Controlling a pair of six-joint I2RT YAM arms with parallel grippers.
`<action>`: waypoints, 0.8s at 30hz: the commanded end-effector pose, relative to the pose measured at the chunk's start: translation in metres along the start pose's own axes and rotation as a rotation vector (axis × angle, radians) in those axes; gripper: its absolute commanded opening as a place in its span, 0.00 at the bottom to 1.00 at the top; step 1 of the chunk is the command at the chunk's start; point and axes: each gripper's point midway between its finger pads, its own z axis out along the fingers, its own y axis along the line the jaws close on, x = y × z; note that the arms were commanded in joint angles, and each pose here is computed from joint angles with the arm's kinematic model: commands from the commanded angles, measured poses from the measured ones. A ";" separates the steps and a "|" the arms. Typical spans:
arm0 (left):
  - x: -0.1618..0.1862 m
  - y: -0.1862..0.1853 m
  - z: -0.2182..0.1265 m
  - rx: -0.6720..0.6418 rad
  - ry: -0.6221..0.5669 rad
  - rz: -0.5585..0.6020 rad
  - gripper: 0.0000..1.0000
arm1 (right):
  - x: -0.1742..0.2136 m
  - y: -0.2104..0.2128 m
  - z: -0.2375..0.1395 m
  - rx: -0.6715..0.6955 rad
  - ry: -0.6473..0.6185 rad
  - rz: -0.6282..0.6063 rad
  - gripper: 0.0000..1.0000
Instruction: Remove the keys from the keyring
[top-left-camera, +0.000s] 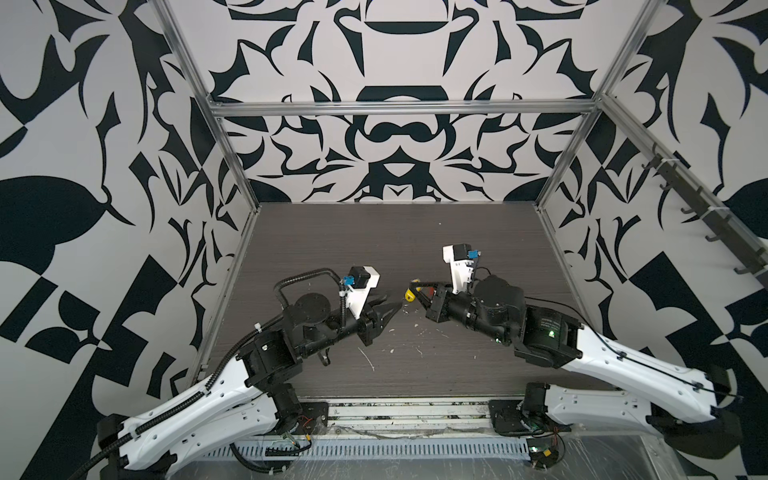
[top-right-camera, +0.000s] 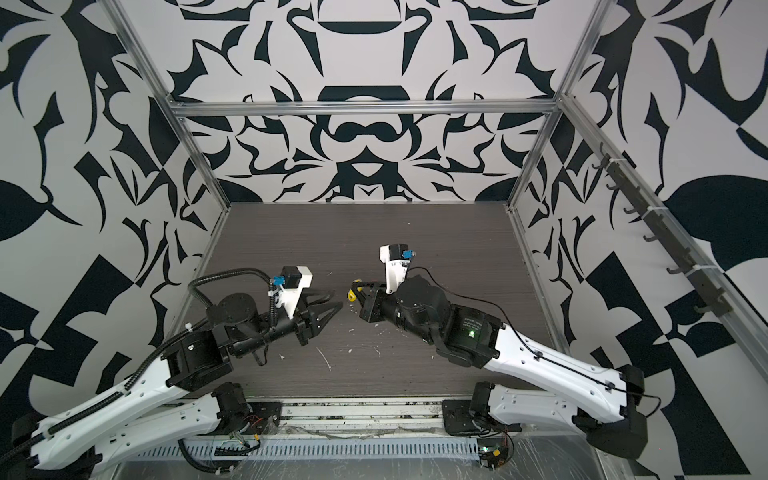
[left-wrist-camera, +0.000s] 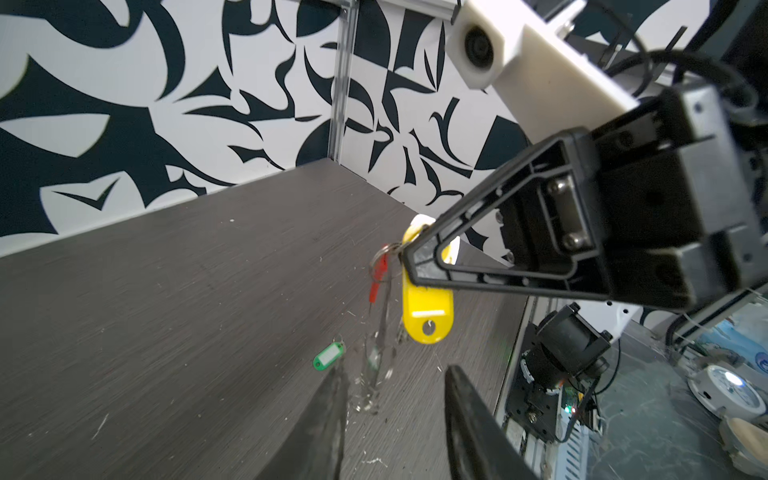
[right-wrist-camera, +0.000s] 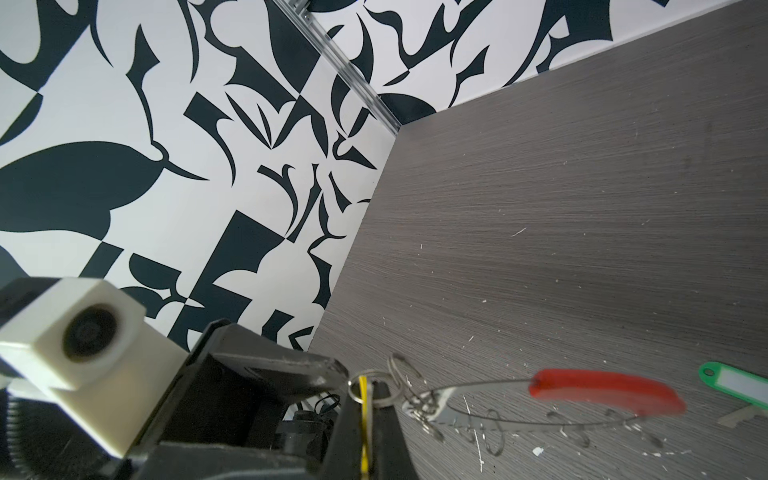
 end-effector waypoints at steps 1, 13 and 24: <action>-0.010 -0.005 0.003 0.021 -0.017 0.014 0.41 | -0.021 0.032 -0.011 -0.119 -0.058 0.041 0.00; -0.019 0.005 0.009 -0.041 -0.062 0.067 0.41 | -0.018 0.041 -0.013 -0.189 -0.041 0.108 0.00; -0.028 0.008 0.014 -0.064 -0.101 0.117 0.37 | -0.014 0.044 -0.012 -0.216 -0.024 0.160 0.00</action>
